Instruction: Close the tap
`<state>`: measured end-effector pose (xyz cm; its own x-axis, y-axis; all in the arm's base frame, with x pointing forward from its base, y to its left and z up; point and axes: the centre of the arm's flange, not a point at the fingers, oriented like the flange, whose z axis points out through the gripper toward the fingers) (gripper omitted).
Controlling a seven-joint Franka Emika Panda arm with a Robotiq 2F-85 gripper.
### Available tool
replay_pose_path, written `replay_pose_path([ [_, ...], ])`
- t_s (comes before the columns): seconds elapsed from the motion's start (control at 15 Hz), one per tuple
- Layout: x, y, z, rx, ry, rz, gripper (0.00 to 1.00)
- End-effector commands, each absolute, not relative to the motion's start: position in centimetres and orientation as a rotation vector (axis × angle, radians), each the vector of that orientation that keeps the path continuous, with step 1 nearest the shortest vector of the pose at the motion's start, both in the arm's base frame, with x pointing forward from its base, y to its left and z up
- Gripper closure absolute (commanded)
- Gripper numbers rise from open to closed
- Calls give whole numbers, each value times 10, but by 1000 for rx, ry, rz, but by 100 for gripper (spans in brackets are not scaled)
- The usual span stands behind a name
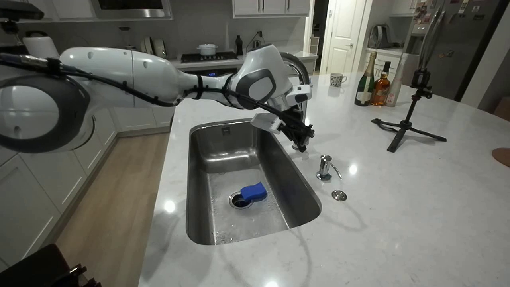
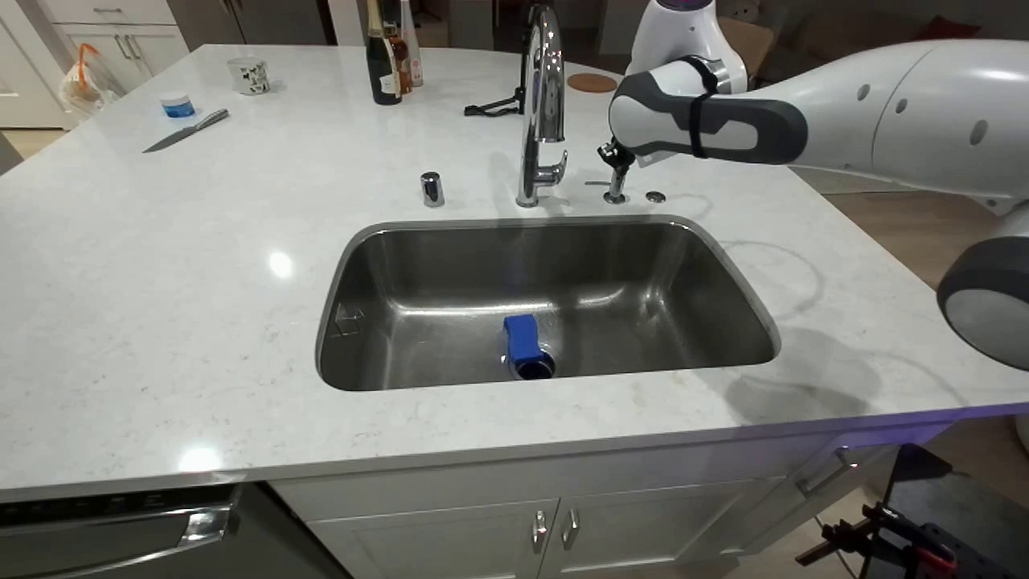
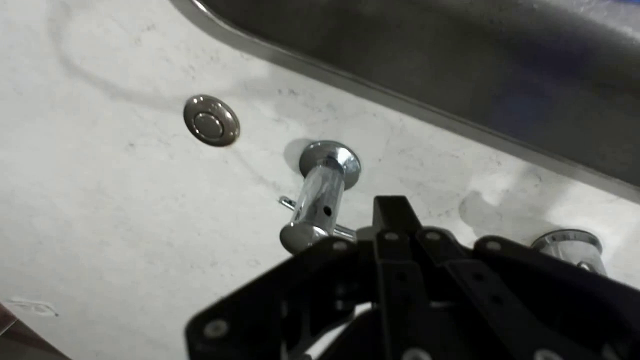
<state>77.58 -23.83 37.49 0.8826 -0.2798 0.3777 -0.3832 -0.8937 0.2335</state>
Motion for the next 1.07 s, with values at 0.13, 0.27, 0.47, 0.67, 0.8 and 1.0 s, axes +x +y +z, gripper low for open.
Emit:
replay_pose_path([
  [0.13,766,-236,401,2813,-524,268,100],
  [0.27,761,-235,407,2825,-528,219,100],
  [0.47,755,-235,413,2845,-549,126,100],
  [0.67,750,-233,399,2839,-568,138,91],
  [0.8,749,-234,400,2840,-573,132,75],
  [1.0,749,-234,400,2840,-574,130,74],
])
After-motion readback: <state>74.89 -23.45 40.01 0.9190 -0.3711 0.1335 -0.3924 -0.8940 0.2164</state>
